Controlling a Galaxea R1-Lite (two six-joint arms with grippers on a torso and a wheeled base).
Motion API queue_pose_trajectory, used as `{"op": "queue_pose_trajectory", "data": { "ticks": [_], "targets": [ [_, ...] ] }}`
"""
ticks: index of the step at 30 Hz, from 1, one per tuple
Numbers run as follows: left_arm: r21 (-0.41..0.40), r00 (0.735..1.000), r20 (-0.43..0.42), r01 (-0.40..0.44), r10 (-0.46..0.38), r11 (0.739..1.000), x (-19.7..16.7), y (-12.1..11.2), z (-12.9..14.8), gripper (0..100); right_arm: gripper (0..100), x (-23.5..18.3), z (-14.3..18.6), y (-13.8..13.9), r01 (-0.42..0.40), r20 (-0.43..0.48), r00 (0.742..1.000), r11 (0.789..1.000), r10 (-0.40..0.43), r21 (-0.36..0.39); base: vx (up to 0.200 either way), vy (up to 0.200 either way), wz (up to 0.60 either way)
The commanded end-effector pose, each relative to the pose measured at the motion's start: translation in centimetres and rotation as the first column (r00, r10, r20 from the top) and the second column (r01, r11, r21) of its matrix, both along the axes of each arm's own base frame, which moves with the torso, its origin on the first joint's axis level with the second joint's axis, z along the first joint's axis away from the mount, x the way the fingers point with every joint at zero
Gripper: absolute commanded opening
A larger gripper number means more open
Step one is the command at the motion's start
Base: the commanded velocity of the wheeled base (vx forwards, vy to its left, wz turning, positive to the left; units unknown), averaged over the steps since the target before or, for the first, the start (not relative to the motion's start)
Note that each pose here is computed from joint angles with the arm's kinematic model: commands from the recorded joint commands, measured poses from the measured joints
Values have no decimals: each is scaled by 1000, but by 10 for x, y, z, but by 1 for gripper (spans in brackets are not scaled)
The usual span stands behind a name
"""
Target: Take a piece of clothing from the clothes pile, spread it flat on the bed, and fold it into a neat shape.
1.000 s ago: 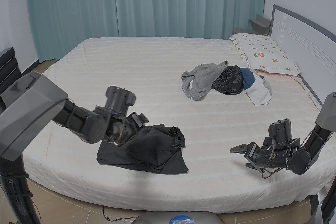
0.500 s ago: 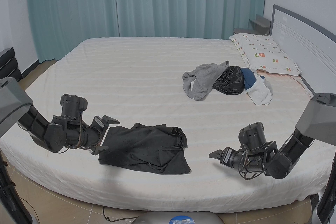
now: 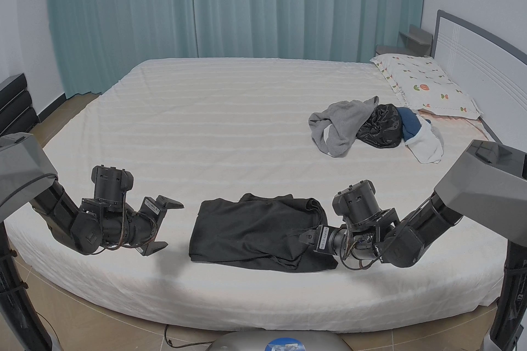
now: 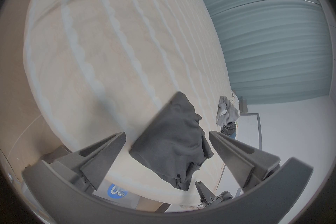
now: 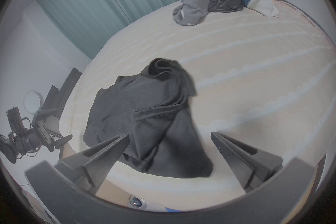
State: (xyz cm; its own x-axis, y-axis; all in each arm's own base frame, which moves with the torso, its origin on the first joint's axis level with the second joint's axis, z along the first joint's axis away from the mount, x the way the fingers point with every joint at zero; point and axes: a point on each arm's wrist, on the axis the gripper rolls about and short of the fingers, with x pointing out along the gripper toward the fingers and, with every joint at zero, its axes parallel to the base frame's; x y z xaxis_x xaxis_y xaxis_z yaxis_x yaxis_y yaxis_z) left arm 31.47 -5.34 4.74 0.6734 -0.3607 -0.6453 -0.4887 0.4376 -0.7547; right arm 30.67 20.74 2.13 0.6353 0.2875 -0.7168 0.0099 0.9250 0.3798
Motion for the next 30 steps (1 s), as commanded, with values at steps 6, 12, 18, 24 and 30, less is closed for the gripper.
{"op": "queue_pose_trajectory", "data": {
  "ticks": [6,12,18,24,30],
  "targets": [
    [9,1000,-23,-1,2,1000,-1,-1,-7,100,100,14,-8,3,-6,-17,1000,997,4,-81,0,0,0],
    [14,1000,-21,4,-3,1000,-1,-1,-8,100,100,20,-23,-18,38,-17,999,978,-43,-204,0,0,0],
    [22,1000,-19,12,-12,1000,-1,-1,-8,100,100,12,-21,-38,71,-37,996,972,-82,-224,0,0,0],
    [32,1000,-18,22,-22,999,-2,-1,-9,100,100,-12,-12,-66,99,-72,990,964,-120,-246,0,0,0],
    [32,1000,-18,24,-23,999,-2,-2,-9,100,100,-34,-4,-94,124,-93,985,970,-146,-210,0,0,0]
  ]
}}
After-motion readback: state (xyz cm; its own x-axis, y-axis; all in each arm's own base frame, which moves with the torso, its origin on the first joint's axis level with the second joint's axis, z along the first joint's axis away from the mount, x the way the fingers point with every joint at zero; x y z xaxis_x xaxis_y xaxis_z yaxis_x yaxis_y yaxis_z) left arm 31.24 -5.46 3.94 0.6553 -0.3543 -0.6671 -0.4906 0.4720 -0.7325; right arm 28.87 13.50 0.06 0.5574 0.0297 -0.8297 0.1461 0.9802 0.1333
